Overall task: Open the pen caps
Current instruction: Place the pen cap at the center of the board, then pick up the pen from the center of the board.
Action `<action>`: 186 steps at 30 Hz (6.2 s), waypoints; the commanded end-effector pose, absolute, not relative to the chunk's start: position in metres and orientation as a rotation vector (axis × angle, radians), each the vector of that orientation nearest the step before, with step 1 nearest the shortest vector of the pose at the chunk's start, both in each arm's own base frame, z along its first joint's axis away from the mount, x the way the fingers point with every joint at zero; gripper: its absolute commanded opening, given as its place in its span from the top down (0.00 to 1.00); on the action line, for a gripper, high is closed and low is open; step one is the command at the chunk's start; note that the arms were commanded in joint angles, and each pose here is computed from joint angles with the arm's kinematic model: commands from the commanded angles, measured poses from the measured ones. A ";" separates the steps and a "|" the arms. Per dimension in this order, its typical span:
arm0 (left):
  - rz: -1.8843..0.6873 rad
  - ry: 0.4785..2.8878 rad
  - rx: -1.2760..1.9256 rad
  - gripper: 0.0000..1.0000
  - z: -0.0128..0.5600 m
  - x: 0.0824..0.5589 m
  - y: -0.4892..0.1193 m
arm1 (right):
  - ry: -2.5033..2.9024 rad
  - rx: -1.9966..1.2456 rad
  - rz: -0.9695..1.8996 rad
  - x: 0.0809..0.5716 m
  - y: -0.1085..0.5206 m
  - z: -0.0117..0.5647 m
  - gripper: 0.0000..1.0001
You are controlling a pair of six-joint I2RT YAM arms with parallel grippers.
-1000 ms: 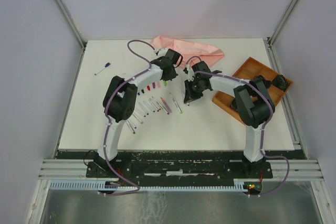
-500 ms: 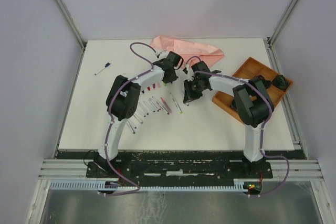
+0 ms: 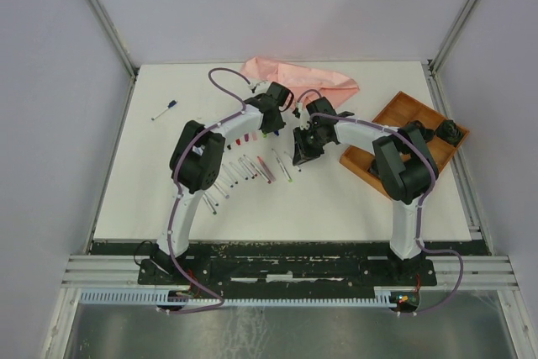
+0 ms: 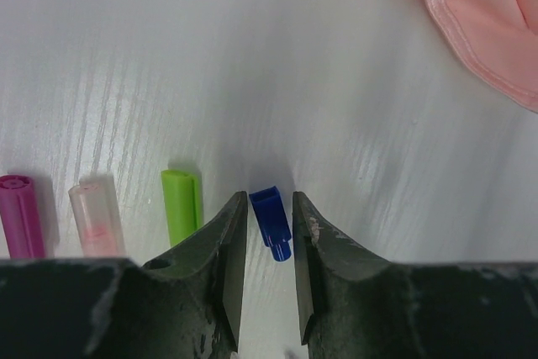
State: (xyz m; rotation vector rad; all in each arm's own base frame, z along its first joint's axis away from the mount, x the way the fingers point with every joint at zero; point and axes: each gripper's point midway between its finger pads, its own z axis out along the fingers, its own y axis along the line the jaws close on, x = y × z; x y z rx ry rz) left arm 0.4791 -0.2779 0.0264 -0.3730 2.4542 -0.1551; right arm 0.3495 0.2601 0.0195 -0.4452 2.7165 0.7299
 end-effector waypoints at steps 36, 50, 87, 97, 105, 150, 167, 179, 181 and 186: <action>-0.128 2.195 -0.024 0.17 0.145 0.554 -0.016 | 2.072 -0.948 1.048 0.326 0.260 0.211 0.63; 0.026 2.306 -0.259 0.10 0.100 0.562 0.101 | 2.070 -0.951 1.068 0.324 0.260 0.212 0.63; -0.044 2.483 -0.431 0.58 0.036 0.544 0.103 | 2.083 -0.909 1.150 0.326 0.258 0.213 0.64; 0.100 2.546 -0.392 0.68 0.025 0.534 0.095 | 2.077 -0.902 1.161 0.325 0.257 0.217 0.64; 0.099 2.574 -0.376 0.83 0.018 0.531 0.090 | 2.065 -0.904 1.168 0.324 0.258 0.220 0.64; -1.253 0.959 0.059 0.97 0.381 0.235 -0.233 | 1.303 -0.835 1.495 0.232 0.295 0.347 0.28; -1.324 0.961 0.106 0.97 0.359 0.218 -0.267 | 1.417 -0.886 1.511 0.220 0.323 0.323 0.44; -1.340 1.000 0.119 0.97 0.347 0.219 -0.278 | 1.462 -0.924 1.482 0.219 0.328 0.315 0.69; -1.346 1.001 0.124 0.97 0.347 0.218 -0.279 | 1.460 -0.926 1.477 0.219 0.328 0.316 0.72; -1.343 1.020 0.128 0.97 0.342 0.218 -0.281 | 1.458 -0.931 1.476 0.218 0.327 0.318 0.77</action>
